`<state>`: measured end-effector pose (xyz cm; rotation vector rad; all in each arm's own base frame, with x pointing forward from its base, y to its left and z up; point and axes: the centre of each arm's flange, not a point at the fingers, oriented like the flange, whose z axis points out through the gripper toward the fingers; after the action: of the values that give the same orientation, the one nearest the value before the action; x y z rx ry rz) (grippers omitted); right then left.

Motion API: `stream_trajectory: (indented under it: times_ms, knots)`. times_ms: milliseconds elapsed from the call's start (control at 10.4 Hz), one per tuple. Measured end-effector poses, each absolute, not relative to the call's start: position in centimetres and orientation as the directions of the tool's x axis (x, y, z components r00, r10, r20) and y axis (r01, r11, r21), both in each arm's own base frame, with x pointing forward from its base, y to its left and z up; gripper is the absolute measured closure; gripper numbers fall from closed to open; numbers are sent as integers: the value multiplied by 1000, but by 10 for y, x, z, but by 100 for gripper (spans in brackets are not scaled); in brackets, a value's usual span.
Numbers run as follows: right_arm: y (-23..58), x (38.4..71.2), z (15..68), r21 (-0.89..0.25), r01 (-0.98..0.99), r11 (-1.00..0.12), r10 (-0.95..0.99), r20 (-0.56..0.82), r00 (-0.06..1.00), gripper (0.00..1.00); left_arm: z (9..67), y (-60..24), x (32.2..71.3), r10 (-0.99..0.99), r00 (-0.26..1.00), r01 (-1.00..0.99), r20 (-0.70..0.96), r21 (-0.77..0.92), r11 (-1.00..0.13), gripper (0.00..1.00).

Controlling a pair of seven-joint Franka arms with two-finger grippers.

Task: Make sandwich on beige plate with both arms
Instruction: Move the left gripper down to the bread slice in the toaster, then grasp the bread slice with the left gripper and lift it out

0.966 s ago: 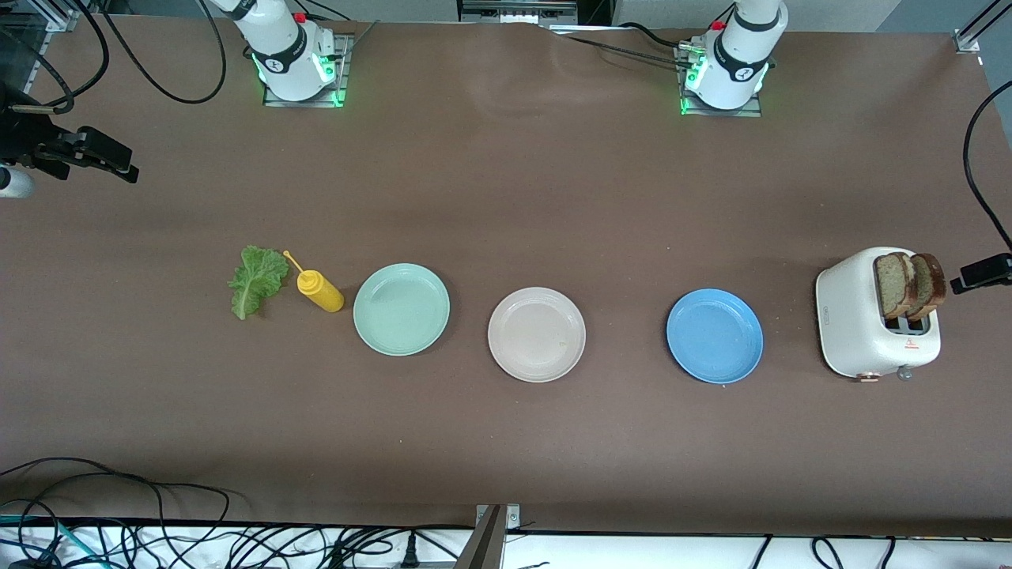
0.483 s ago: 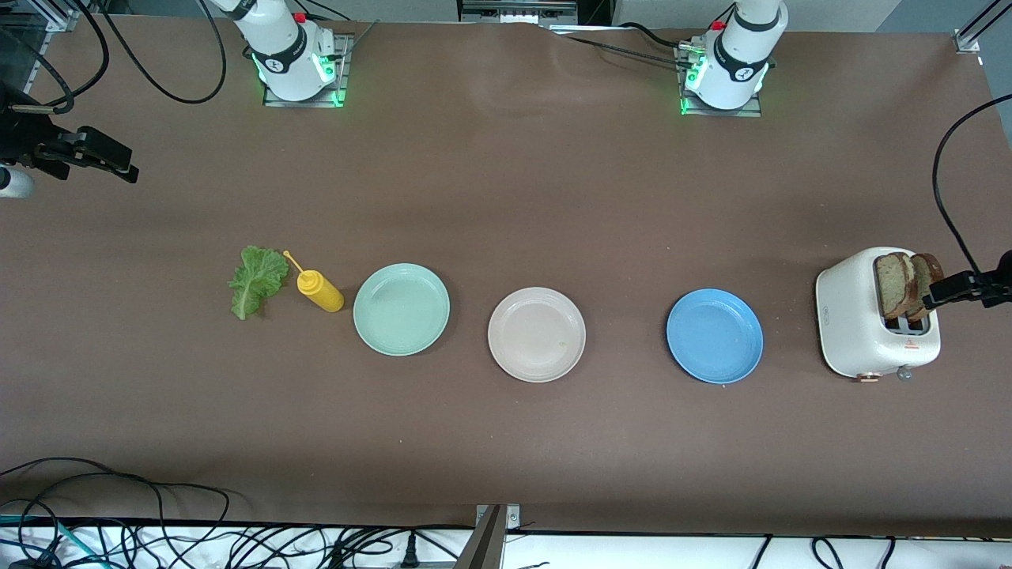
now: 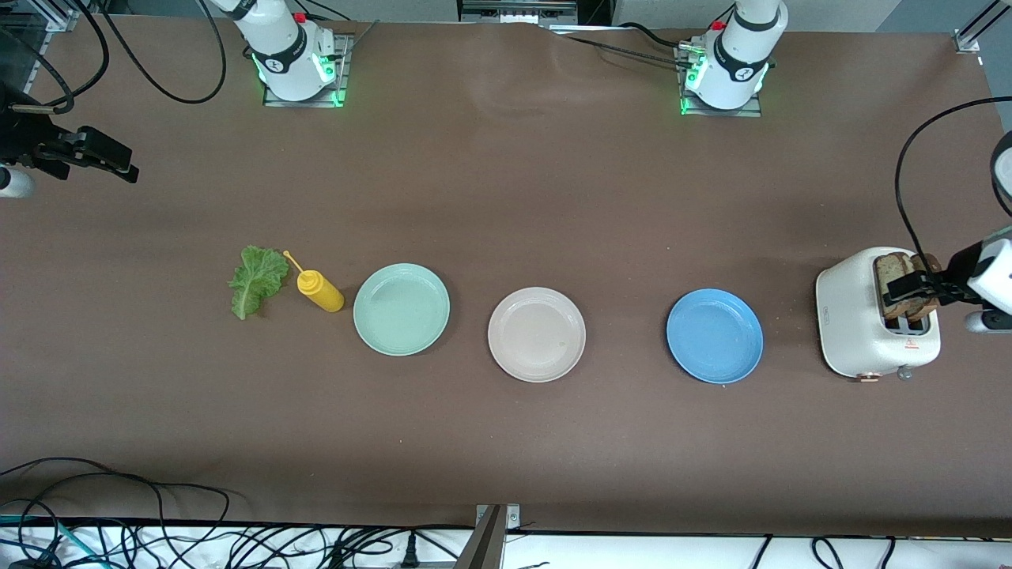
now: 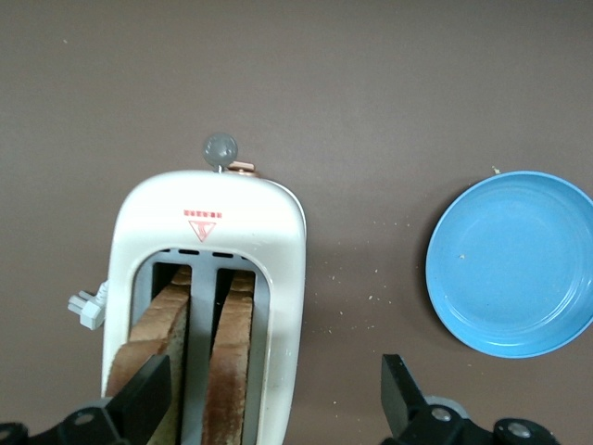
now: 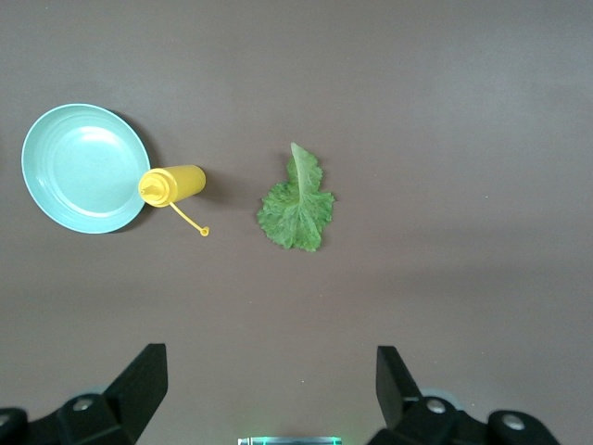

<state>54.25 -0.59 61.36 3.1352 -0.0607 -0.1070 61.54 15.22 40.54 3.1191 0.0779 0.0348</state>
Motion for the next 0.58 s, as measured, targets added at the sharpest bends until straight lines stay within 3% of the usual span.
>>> stream_trajectory:
  times_ms: [579]
  knots:
    - [-6,543,614,5,-38,-999,-39,-68,997,0,373,149,599,53,998,53,31,18,-998,0]
